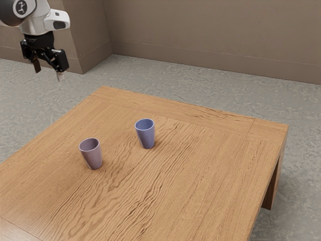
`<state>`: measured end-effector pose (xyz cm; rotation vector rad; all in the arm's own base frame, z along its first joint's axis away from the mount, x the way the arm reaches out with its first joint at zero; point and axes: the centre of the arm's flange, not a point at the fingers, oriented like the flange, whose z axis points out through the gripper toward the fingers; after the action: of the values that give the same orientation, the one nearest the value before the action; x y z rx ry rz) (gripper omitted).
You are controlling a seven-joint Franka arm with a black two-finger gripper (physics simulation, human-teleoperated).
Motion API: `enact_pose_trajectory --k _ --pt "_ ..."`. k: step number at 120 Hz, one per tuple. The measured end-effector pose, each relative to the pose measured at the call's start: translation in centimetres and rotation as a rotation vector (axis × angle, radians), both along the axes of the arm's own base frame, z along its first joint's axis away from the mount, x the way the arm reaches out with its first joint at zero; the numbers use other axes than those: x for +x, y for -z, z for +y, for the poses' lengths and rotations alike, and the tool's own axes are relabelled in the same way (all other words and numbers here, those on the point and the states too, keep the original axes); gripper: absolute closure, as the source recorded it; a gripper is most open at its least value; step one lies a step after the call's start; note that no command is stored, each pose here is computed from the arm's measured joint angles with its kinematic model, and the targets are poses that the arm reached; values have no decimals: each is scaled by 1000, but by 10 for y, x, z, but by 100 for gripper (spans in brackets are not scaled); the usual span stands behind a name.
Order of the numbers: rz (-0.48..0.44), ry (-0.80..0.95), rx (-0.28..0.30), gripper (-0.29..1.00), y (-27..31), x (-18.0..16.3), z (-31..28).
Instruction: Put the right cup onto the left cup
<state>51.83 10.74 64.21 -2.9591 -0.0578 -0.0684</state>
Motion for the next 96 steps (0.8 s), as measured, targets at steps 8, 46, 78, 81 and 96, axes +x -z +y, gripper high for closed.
enact_pose_trajectory --k 8,46,78,81,96 --pt "0 -3 2 0 1 1 0" --pt "116 -27 -24 0 66 -4 5" --pt "239 -28 -39 0 160 0 3" --pt "254 -30 -42 0 170 -1 4" --pt "313 -47 -60 0 212 1 6"
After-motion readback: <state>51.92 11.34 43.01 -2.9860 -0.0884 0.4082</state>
